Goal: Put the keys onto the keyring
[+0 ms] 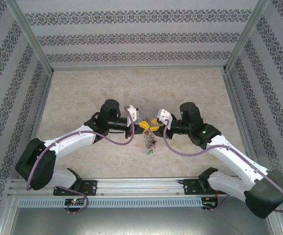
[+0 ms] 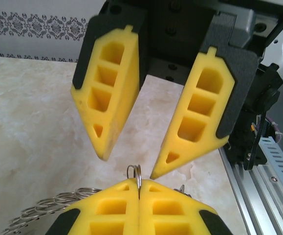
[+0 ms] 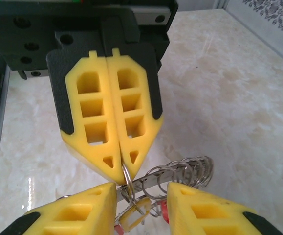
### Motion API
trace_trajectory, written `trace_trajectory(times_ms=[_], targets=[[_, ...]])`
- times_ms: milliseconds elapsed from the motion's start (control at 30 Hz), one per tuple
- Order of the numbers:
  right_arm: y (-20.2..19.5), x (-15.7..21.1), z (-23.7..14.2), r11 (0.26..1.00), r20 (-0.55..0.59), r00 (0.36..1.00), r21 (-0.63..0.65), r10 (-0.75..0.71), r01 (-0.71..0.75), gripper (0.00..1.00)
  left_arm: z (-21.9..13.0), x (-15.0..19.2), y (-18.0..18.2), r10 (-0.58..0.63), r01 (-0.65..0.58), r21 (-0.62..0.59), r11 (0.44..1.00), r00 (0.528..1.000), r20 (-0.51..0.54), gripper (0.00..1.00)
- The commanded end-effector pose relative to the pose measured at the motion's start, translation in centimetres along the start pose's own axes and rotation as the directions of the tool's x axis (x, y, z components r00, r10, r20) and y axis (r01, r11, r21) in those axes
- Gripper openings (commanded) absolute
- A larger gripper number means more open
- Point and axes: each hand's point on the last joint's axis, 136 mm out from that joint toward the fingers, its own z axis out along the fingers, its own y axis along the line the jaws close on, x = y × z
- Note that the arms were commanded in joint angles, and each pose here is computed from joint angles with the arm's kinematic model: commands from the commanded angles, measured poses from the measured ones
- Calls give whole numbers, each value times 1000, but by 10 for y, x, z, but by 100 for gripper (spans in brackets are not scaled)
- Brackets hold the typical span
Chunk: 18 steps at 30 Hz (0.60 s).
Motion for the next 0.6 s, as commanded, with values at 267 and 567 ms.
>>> trace_trajectory(times_ms=[267,567], targets=[[1,-7,4,998,3,998,-34,-55,55,18,-9,-34,-7,90,-92,22,996,994,66,0],[2,-17,-1,997,-23,998,-45,-58,57,0,-9,-19,-8,95,-94,37,995,995,-29,8]])
